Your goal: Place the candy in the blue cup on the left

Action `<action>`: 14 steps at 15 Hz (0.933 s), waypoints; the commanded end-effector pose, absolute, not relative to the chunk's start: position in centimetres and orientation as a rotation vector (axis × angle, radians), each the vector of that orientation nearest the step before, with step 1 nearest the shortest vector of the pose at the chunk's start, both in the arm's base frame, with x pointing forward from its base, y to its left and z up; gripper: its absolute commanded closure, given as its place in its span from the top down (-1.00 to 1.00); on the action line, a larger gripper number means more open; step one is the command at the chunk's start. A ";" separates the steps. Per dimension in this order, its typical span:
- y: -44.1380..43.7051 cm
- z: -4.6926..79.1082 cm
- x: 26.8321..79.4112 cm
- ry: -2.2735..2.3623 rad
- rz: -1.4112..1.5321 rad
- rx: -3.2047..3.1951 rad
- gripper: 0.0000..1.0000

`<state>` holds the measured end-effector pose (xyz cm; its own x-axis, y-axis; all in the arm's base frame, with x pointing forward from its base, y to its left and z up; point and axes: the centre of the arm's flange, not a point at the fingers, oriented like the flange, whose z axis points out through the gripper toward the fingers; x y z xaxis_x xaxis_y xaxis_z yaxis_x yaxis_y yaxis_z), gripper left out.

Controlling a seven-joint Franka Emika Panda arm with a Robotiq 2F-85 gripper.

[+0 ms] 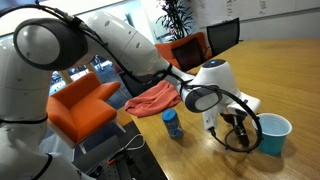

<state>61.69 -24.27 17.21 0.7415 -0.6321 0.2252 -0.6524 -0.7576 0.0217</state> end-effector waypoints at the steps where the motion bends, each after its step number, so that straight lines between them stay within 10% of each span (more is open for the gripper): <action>1: -24.1 16.9 62.8 -1.098 0.325 2.836 -0.23; 7: -23.7 18.1 62.8 -1.097 0.352 2.837 -0.99; 14: -22.1 27.2 59.3 -1.131 0.529 2.863 -0.93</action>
<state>62.83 -23.71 21.04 0.7150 -0.6361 0.2903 -0.6577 -0.7527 -0.0293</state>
